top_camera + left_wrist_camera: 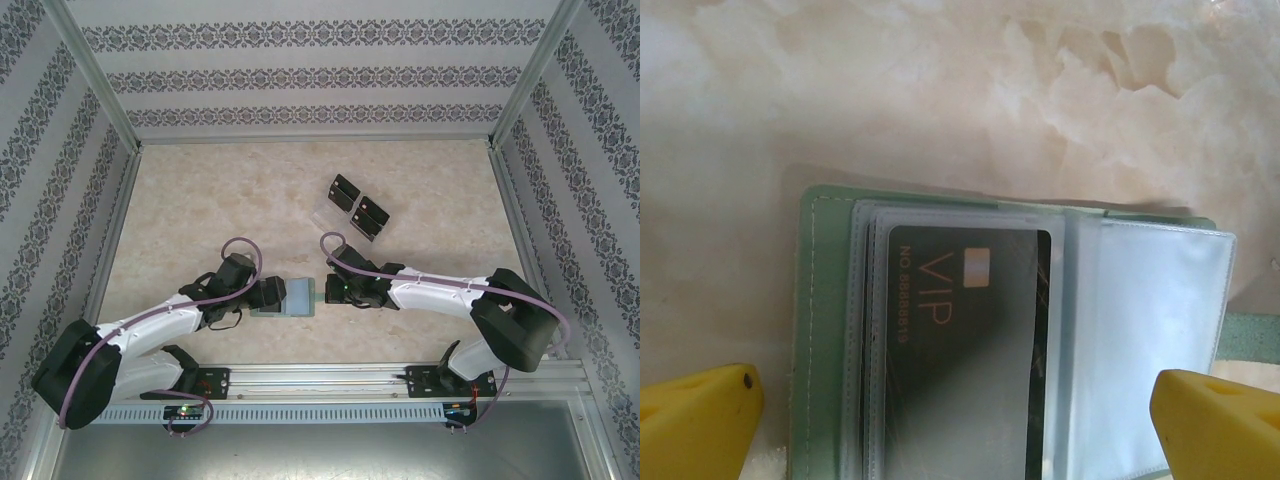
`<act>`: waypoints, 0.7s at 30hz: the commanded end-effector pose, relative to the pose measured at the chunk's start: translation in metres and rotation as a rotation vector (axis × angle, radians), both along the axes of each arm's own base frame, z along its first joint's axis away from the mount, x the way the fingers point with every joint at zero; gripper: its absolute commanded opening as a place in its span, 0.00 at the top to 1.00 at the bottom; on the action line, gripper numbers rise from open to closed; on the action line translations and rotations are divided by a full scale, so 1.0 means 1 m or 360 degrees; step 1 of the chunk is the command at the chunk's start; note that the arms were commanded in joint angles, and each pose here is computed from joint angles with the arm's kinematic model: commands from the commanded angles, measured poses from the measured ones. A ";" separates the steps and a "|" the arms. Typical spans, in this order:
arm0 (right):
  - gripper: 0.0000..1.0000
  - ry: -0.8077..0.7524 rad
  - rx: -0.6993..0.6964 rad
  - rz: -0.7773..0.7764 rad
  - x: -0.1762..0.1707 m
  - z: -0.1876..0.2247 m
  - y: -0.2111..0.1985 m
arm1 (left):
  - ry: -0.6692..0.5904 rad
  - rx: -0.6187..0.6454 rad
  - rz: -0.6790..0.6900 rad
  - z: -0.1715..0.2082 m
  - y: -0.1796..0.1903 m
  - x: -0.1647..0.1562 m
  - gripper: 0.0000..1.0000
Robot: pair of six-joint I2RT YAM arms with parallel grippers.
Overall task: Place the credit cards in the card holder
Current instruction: Close the card holder at the center of the table.
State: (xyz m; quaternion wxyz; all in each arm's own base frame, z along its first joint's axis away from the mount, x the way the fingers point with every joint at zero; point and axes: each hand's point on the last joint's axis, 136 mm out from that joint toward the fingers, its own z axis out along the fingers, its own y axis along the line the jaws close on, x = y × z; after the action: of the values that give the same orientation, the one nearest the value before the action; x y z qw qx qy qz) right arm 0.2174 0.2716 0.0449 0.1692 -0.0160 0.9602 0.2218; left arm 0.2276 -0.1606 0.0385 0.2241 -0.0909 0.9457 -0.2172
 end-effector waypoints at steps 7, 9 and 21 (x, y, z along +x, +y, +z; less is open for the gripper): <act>1.00 0.0003 0.0038 0.0027 -0.001 -0.006 0.000 | -0.0097 -0.0270 -0.0145 0.017 -0.034 0.011 0.00; 1.00 0.0001 0.0052 0.0026 0.000 -0.005 0.000 | -0.0142 -0.0344 -0.0163 0.030 -0.041 0.014 0.00; 1.00 -0.0005 0.0114 -0.0005 0.004 -0.005 -0.005 | -0.0301 -0.0608 -0.0256 0.088 -0.089 0.023 0.00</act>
State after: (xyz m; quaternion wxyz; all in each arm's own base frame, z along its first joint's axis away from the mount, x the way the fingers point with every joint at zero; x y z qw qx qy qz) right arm 0.2205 0.2680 0.0372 0.1675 -0.0056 0.9550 0.2448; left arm 0.2445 -0.2228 0.1025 0.2605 -0.0484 0.8902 -0.3707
